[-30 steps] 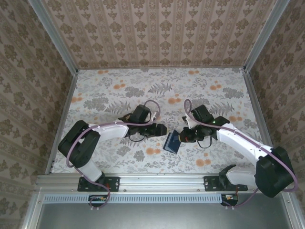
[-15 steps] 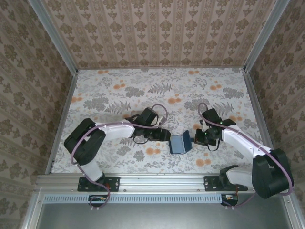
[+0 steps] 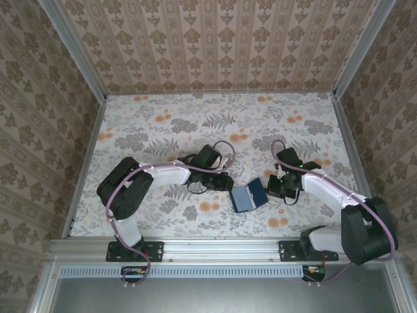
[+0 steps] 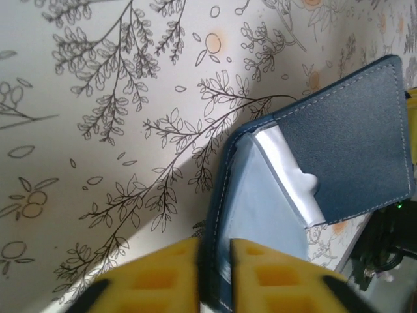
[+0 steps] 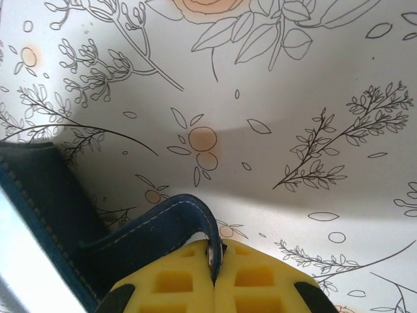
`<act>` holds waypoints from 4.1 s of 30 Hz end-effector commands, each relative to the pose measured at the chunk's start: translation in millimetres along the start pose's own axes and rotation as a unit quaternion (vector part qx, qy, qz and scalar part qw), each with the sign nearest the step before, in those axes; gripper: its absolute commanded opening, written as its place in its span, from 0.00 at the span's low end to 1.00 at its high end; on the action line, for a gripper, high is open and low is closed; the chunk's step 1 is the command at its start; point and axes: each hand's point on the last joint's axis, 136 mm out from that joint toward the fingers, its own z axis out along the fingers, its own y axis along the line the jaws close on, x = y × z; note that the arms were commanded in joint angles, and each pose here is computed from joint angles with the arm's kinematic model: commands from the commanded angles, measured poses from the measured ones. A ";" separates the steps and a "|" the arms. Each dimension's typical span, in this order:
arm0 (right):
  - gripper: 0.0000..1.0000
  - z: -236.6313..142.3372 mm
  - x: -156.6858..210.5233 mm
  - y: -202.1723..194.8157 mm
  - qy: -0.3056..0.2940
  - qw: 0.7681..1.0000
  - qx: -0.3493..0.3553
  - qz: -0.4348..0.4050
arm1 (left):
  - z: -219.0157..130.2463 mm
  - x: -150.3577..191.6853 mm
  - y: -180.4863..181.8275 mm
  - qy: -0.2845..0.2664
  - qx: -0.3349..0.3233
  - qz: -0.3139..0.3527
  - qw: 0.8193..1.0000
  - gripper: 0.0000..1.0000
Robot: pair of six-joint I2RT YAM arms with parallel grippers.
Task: Put the credit cards into the card holder
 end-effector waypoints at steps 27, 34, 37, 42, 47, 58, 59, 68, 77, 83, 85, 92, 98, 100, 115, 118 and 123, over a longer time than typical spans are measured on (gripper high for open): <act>0.83 -20.0 31.1 138.3 -0.047 0.941 -0.204 -0.264 | -53.0 -11.3 -22.6 -0.007 0.059 -0.069 0.996 0.00; 0.82 13.1 41.6 144.6 0.006 0.942 -0.226 -0.249 | -48.7 -9.5 -20.2 -0.006 0.068 -0.079 0.995 0.00; 0.81 26.4 40.2 141.1 0.012 0.947 -0.212 -0.243 | -46.6 -9.2 -18.3 -0.004 0.074 -0.085 0.994 0.00; 0.68 39.7 34.4 126.0 0.006 0.957 -0.167 -0.238 | -44.7 -9.6 -17.4 -0.006 0.080 -0.089 0.993 0.00; 0.57 39.5 35.2 126.7 0.001 0.956 -0.175 -0.236 | -46.5 -8.7 -7.1 -0.010 0.069 -0.097 0.993 0.00; 0.48 30.7 35.2 134.1 -0.004 0.945 -0.237 -0.226 | -44.1 -6.7 10.5 -0.014 0.032 -0.072 0.997 0.38; 0.48 29.6 35.5 135.7 -0.003 0.944 -0.242 -0.225 | -43.9 -7.0 10.2 -0.016 0.033 -0.071 0.997 0.39; 0.52 22.9 33.6 141.8 -0.007 0.938 -0.271 -0.218 | -35.2 -5.6 5.0 -0.015 0.055 -0.050 0.997 0.39; 0.37 20.1 36.6 148.6 0.011 0.929 -0.297 -0.221 | -25.2 -4.9 8.1 -0.010 0.068 -0.051 0.996 0.36; 0.35 19.0 37.6 151.4 0.013 0.926 -0.307 -0.220 | -23.8 -7.5 6.6 -0.012 0.078 -0.049 0.996 0.37; 0.36 19.2 37.3 150.8 0.013 0.926 -0.304 -0.222 | -25.1 -7.9 7.3 -0.013 0.083 -0.053 0.995 0.37; 0.34 23.3 37.2 147.4 0.015 0.929 -0.294 -0.224 | -28.8 -12.7 9.2 -0.026 0.098 -0.061 0.993 0.37; 0.41 24.3 31.2 141.5 -0.002 0.937 -0.278 -0.214 | -19.7 -7.5 22.4 -0.019 0.078 -0.074 0.994 0.12; 0.42 22.2 27.0 137.4 -0.011 0.940 -0.274 -0.204 | -19.9 -5.6 27.5 -0.021 0.070 -0.077 0.994 0.08; 0.63 17.4 8.2 98.6 -0.061 0.969 -0.165 -0.175 | -25.3 -5.9 35.5 -0.028 0.049 -0.069 0.996 0.06; 0.66 -2.4 1.4 85.7 -0.097 0.973 -0.128 -0.164 | -25.8 -5.2 34.6 -0.026 0.051 -0.065 0.996 0.06; 0.50 -45.7 -2.9 84.1 -0.144 0.967 -0.120 -0.175 | -25.4 -5.9 33.8 -0.027 0.053 -0.061 0.996 0.06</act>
